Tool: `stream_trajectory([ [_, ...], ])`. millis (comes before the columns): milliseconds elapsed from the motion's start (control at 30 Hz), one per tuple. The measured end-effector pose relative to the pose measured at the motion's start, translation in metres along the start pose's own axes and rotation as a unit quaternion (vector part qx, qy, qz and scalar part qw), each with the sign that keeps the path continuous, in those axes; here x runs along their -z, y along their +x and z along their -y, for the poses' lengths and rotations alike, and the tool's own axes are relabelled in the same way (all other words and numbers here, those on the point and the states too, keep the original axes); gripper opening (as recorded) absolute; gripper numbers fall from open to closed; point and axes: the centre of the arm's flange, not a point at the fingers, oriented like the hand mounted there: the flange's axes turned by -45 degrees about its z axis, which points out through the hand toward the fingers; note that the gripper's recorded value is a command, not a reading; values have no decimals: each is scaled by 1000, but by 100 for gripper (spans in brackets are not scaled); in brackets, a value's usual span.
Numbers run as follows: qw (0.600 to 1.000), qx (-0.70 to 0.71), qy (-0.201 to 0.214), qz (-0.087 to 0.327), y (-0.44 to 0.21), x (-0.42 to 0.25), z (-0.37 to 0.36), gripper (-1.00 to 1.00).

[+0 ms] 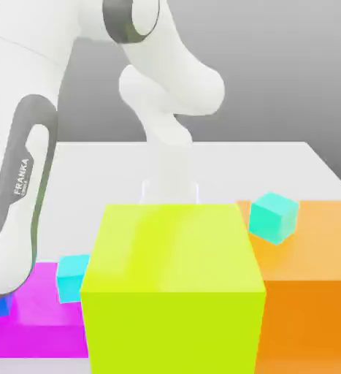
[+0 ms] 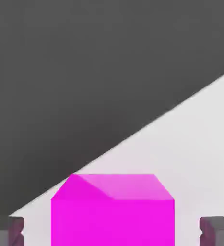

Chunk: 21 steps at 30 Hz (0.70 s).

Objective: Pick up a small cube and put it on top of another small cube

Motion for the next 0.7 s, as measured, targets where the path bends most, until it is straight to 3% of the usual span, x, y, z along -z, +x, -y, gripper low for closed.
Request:
stream_trajectory([
  [133,1000,0,1,0,0,1,0,-100],
  [267,1000,-5,2,0,-2,56,1,-100],
  [700,980,-197,24,5,-113,164,61,-100],
])
